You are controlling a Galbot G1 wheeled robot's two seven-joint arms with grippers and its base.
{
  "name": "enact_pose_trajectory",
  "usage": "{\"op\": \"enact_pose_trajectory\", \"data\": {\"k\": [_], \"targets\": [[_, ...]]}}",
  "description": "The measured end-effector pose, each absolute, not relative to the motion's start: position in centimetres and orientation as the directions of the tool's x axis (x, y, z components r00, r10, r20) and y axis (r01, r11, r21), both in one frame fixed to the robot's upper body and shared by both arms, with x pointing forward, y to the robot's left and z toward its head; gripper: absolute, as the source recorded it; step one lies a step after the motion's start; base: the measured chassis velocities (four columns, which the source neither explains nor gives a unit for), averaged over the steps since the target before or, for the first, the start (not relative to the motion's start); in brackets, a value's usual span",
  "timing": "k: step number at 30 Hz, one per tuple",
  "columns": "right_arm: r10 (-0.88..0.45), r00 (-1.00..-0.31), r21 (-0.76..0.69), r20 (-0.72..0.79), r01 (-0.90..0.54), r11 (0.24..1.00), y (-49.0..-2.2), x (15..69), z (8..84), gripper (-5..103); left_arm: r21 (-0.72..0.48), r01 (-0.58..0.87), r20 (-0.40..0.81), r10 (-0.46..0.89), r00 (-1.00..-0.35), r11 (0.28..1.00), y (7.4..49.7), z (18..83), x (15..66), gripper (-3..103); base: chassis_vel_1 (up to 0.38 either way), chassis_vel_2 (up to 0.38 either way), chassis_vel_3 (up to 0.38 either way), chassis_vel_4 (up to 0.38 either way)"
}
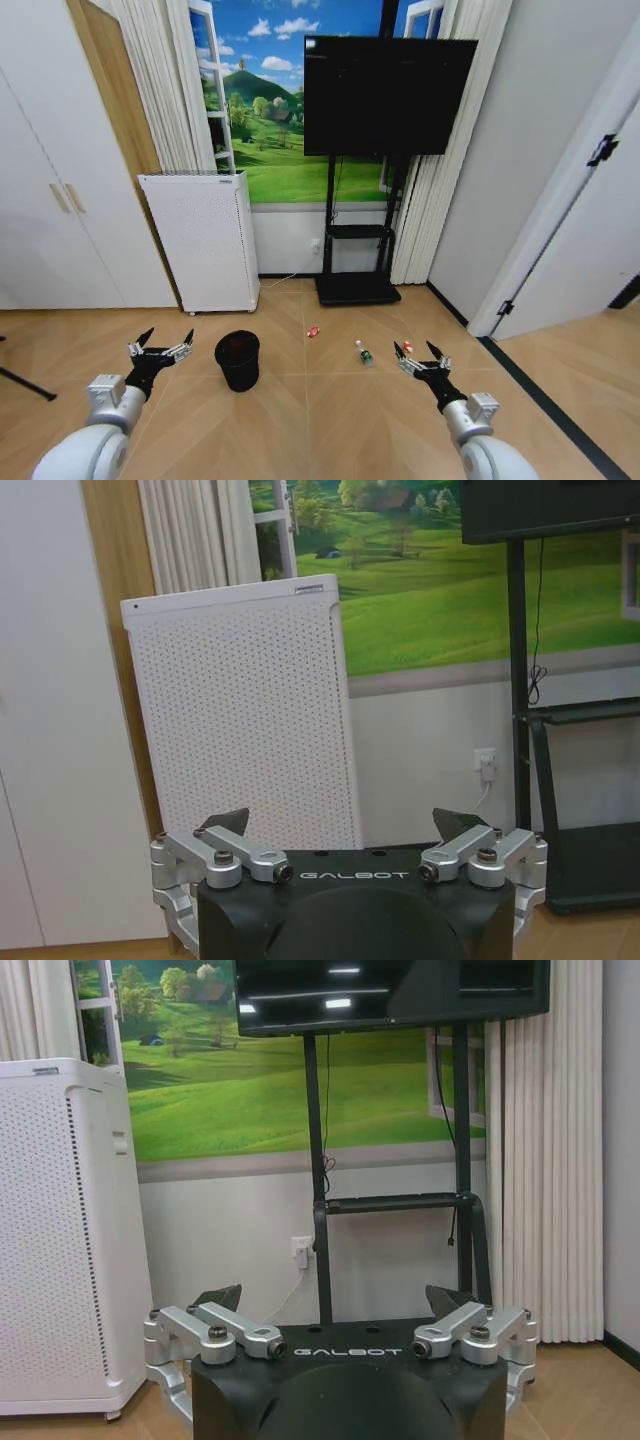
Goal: Pick up the trash bin and place the garbage on the floor into it.
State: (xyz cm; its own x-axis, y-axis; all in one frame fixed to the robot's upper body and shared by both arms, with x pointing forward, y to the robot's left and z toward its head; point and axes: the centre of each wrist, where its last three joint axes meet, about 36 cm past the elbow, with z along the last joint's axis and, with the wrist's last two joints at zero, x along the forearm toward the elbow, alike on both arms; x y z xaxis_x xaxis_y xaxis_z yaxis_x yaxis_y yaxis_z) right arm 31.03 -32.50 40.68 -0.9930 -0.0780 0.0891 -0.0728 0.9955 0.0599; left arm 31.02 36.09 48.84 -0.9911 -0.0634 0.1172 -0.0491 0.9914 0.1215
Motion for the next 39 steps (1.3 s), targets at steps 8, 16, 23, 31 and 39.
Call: {"op": "enact_pose_trajectory", "data": {"k": [8, 16, 23, 31, 39], "targets": [[-0.078, -0.993, 0.058, 0.089, -0.073, 0.996, -32.5, 31.0, 40.6, 100, 0.121, -0.049, 0.117, -0.063, -0.991, 0.991, 36.1, 48.9, 31.1, 100, -0.270, 0.273, 0.277, -0.280], [-0.077, -0.993, 0.057, 0.091, -0.072, 0.996, -32.5, 30.8, 40.5, 100, 0.119, -0.045, 0.114, -0.058, -0.992, 0.992, 36.0, 49.0, 31.0, 100, -0.249, 0.251, 0.242, -0.250], [-0.079, -0.995, 0.054, 0.067, -0.075, 0.996, -32.5, 30.9, 39.9, 100, 0.118, -0.043, 0.112, -0.057, -0.992, 0.992, 35.9, 49.1, 31.0, 100, -0.217, 0.222, 0.209, -0.205], [-0.063, -0.995, 0.055, 0.074, -0.059, 0.997, -32.6, 30.9, 39.6, 100, 0.122, -0.062, 0.135, -0.078, -0.988, 0.991, 35.7, 49.2, 30.8, 100, -0.045, 0.023, 0.008, -0.020], [-0.059, -0.995, 0.057, 0.079, -0.055, 0.997, -32.6, 30.9, 39.5, 100, 0.135, -0.063, 0.157, -0.084, -0.984, 0.989, 35.3, 49.5, 30.7, 100, 0.011, -0.007, -0.004, 0.008]]}}
